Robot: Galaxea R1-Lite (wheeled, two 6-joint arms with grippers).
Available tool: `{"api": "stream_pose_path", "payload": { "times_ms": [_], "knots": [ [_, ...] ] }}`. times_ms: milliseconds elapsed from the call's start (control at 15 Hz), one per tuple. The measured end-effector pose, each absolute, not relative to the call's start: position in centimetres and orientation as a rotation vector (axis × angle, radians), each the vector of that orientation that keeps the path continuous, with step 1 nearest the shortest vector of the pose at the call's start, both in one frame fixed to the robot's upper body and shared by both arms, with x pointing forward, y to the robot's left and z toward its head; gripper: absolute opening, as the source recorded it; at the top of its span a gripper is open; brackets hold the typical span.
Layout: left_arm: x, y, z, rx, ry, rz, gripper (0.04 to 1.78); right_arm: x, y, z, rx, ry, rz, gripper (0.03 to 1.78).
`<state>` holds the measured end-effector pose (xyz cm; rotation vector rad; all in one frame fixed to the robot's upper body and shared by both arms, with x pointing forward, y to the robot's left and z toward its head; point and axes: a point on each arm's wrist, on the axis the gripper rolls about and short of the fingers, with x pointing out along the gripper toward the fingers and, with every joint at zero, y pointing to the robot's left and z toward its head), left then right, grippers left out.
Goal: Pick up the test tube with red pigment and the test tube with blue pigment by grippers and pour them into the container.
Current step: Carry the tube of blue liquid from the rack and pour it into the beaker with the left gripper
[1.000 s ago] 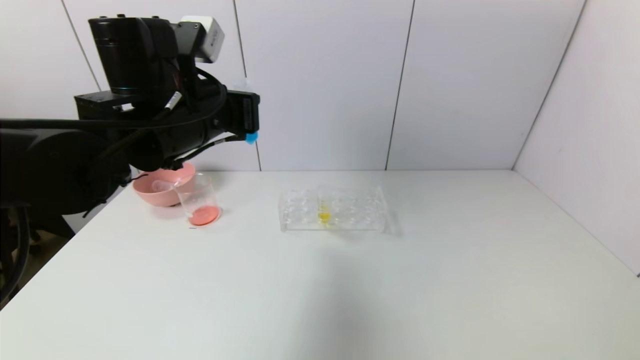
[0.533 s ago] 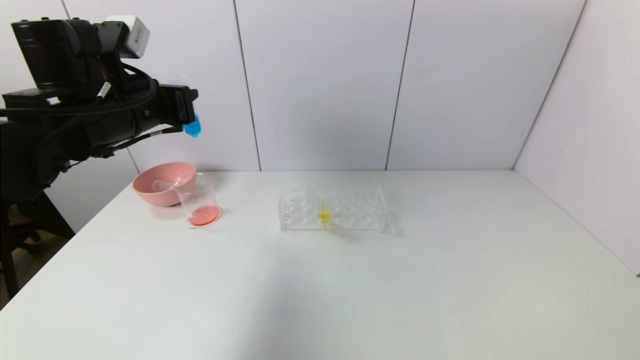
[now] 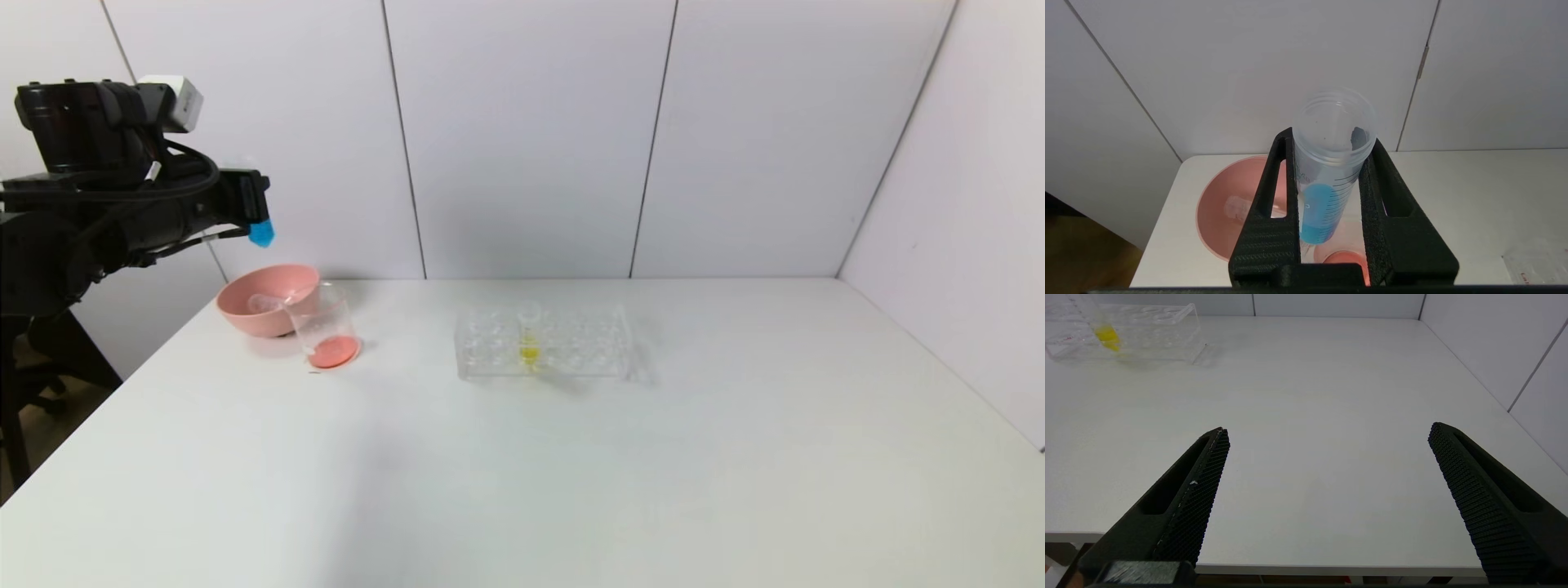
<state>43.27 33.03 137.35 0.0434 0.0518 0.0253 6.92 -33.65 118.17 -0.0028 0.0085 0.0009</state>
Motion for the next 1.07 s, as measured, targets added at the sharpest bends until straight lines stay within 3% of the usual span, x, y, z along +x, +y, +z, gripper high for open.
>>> {"api": "stream_pose_path", "payload": {
  "times_ms": [1067],
  "knots": [
    [46.3, 36.8, 133.8, 0.054, 0.114, 0.099, 0.44, 6.9, -33.7, 118.2, -0.003, 0.009, 0.001, 1.77]
  ]
}}
